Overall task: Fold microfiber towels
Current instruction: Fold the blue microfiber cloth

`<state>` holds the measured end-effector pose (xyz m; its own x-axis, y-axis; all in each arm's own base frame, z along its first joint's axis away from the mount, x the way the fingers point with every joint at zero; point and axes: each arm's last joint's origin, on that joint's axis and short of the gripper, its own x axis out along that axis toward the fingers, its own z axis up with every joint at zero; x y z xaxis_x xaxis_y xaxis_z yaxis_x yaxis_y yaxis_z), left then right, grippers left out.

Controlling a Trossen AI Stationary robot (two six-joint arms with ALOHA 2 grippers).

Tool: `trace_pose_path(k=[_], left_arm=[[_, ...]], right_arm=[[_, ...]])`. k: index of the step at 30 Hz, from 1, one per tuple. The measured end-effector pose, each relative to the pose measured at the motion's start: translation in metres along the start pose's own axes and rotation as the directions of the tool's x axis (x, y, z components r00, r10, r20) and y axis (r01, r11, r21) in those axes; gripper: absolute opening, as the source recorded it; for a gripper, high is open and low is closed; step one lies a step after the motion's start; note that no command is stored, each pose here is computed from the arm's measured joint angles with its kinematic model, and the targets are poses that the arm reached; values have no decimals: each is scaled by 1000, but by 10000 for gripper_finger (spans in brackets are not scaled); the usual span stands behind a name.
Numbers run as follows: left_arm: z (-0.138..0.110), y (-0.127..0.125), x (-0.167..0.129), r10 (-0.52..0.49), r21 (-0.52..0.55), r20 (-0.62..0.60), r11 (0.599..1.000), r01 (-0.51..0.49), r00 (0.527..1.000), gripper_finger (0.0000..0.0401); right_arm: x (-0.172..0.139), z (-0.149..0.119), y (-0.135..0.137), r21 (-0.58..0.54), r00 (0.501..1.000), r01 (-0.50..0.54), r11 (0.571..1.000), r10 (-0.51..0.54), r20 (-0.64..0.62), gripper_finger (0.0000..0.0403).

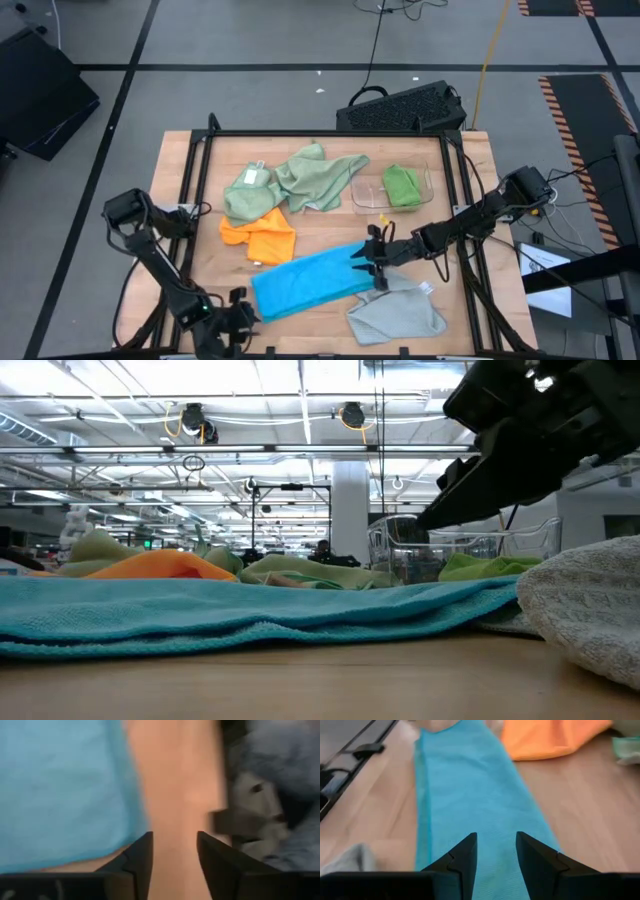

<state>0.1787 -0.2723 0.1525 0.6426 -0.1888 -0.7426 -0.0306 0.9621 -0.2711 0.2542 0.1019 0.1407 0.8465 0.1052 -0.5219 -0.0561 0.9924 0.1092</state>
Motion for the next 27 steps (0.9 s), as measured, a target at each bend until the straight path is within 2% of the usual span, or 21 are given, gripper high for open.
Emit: trace_pose_path(k=[2,4,6,9,11,13,15,18,21,27], left_arm=[[6,-4,-10,-32,12,46,999,31,998,173],[12,-3,-21,-11,44,116,999,6,993,184],[16,3,-28,84,73,196,992,-100,977,188],[16,24,-31,302,65,291,940,-334,908,191],[15,37,-31,398,44,278,904,-426,874,191],[16,48,-30,460,5,215,882,-472,862,194],[18,55,-27,478,-38,138,878,-477,868,200],[18,58,-20,434,-82,33,899,-431,900,212],[13,64,-14,407,-121,-3,907,-404,914,222],[5,74,-10,426,-187,-11,888,-420,905,225]], right_arm=[[0,0,0,29,1000,16,999,-16,7,130],[1,0,0,54,999,28,998,-29,13,130],[3,-2,1,75,999,50,996,-51,15,130],[11,-6,3,120,997,50,991,-55,44,130],[17,-11,6,152,997,36,988,-45,57,130],[22,-15,9,181,997,17,983,-31,74,130],[27,-18,12,202,997,10,979,-26,73,130],[32,-19,18,210,997,20,978,-34,67,130],[36,-14,22,211,997,11,977,-28,77,130],[42,-5,27,185,997,18,983,-32,73,130]])
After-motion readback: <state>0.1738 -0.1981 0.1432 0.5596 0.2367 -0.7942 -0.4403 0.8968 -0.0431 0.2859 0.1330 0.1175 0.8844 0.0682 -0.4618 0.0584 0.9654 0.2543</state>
